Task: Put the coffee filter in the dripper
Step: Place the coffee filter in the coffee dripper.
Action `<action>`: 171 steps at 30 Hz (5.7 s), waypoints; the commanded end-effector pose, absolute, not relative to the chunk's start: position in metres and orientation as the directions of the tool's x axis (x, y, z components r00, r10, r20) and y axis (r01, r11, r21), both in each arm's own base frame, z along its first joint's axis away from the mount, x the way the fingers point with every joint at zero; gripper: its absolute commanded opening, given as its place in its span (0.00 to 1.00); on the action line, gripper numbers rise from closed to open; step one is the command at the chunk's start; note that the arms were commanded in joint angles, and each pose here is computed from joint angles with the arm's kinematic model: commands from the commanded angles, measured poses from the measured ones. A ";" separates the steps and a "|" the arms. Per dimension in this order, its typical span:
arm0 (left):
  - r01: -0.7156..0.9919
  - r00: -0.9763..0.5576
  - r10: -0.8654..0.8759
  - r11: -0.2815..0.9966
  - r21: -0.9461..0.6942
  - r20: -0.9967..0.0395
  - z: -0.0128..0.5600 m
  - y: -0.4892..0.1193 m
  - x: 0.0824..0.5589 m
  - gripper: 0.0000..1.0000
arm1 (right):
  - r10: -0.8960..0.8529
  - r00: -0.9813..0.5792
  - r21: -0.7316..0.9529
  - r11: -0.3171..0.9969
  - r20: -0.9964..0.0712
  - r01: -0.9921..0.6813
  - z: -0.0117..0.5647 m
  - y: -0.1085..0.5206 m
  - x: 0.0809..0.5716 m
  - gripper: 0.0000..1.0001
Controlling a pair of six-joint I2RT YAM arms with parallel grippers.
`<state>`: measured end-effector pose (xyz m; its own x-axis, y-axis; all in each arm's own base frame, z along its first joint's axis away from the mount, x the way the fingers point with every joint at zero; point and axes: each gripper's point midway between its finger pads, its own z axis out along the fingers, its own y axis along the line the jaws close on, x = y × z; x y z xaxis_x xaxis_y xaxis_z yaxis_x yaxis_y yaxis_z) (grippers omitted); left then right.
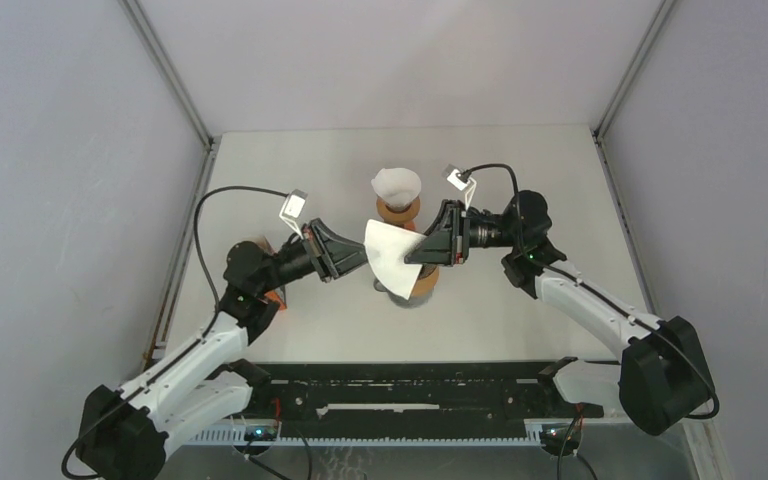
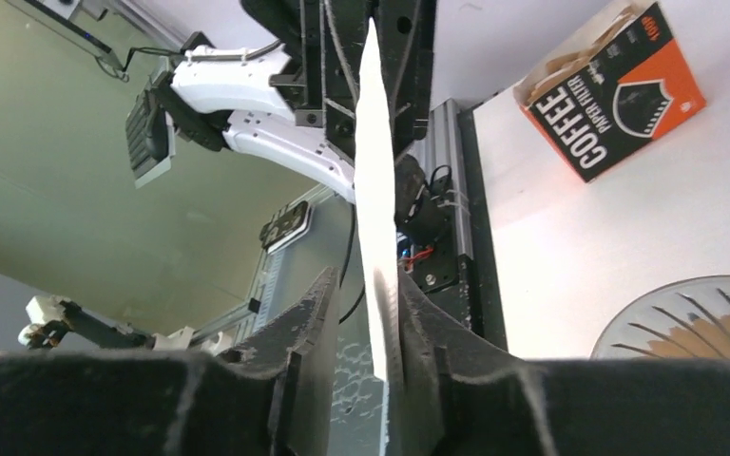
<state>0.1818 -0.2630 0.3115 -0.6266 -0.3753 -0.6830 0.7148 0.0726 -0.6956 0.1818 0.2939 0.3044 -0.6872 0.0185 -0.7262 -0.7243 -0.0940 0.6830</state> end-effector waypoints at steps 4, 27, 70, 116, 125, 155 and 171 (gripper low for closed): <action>0.721 -0.474 -0.421 0.318 -0.615 -0.773 0.333 -0.250 0.205 0.00 | 0.092 -0.619 0.622 0.012 -0.780 -0.783 0.319 0.287 0.200 0.61; 0.370 -0.466 -0.277 0.802 -0.470 -0.840 0.301 -0.260 0.249 0.00 | 0.072 -0.339 0.311 0.608 -0.938 -0.731 0.297 0.259 0.227 0.87; 0.334 -0.485 -0.255 0.830 -0.447 -0.836 0.301 -0.287 0.248 0.00 | -0.018 -0.189 0.106 0.773 -0.982 -0.625 0.276 0.298 0.243 0.79; 0.368 -0.565 -0.322 0.725 -0.582 -0.759 0.287 -0.287 0.216 0.13 | -0.134 -0.381 0.096 0.844 -0.915 -0.527 0.257 0.268 0.223 0.00; 0.361 -0.565 -0.311 0.739 -0.568 -0.764 0.282 -0.279 0.213 0.43 | -0.199 -0.567 0.113 0.877 -0.799 -0.467 0.240 0.264 0.211 0.00; 0.340 -0.598 -0.318 0.730 -0.592 -0.736 0.272 -0.300 0.222 0.69 | -0.225 -0.734 0.098 0.924 -0.641 -0.369 0.209 0.273 0.216 0.00; 0.248 -0.600 -0.217 0.865 -0.437 -0.770 0.231 -0.283 0.237 0.59 | -0.209 -0.728 0.102 0.928 -0.654 -0.358 0.215 0.268 0.217 0.00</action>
